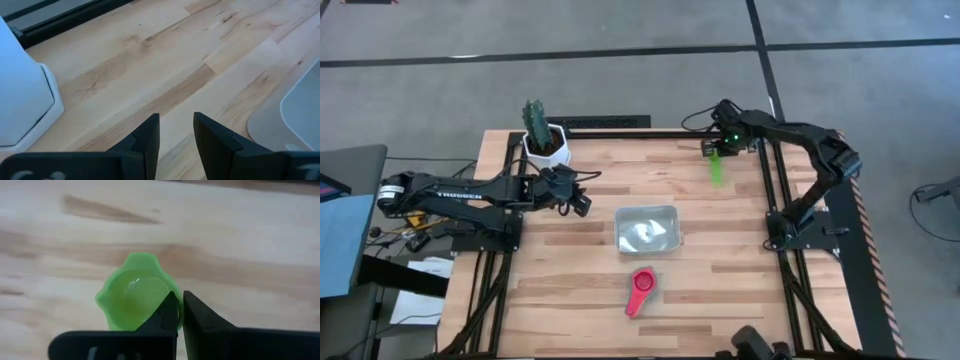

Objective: Nest measuring cups in basket
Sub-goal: Stack the green measuring cup on top of the red measuring cup

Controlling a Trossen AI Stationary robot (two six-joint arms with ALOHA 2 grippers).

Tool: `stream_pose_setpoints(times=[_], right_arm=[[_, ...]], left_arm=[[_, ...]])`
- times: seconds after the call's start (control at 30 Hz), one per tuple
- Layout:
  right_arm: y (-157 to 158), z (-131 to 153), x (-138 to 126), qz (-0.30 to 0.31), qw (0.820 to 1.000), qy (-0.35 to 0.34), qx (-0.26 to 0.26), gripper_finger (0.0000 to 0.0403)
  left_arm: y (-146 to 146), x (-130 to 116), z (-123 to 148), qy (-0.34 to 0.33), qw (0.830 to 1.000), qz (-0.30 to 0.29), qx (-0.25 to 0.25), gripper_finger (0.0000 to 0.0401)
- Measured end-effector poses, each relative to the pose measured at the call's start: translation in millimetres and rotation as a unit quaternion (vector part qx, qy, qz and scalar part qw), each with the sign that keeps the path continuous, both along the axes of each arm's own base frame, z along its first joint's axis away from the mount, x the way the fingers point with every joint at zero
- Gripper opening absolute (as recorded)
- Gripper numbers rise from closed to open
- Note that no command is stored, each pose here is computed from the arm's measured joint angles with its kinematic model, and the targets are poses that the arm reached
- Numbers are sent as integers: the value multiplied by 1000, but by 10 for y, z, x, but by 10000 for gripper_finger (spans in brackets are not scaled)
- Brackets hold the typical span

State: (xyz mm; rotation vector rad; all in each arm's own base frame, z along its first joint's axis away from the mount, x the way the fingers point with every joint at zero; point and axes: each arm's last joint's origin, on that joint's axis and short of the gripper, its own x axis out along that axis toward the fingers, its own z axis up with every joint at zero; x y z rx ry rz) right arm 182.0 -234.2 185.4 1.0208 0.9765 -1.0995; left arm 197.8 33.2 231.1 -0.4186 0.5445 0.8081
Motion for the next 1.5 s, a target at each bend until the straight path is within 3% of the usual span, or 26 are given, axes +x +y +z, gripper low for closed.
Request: stream_pose_setpoints(times=[0.27, 0.43, 0.57, 0.77, 1.03, 1.2, 1.5], right_arm=[[573, 377, 370, -29, 997, -65, -32, 10], [1124, 543, 569, -73, 992, -94, -37, 19], [1623, 594, 710, -115, 985, -126, -21, 9], [2388, 549, 848, -183, 967, -175, 28, 12], [3266, 426, 1025, -214, 955, -188, 85, 10], [3550, 389, 1232, -199, 957, -190, 97, 16], [3747, 439, 1552, -187, 955, -203, 106, 13]], left_arm=[[-5, 3, -2, 0, 1000, -8, -6, 106], [-59, 16, -22, 18, 995, -95, -41, 106], [-193, -17, -65, 52, 986, -149, -62, 106], [-443, -123, -98, 104, 974, -197, -43, 106], [-684, -161, -80, 96, 964, -246, -34, 106], [-743, -170, -71, 88, 966, -243, -19, 106], [-746, -134, -36, 59, 972, -227, -7, 106]])
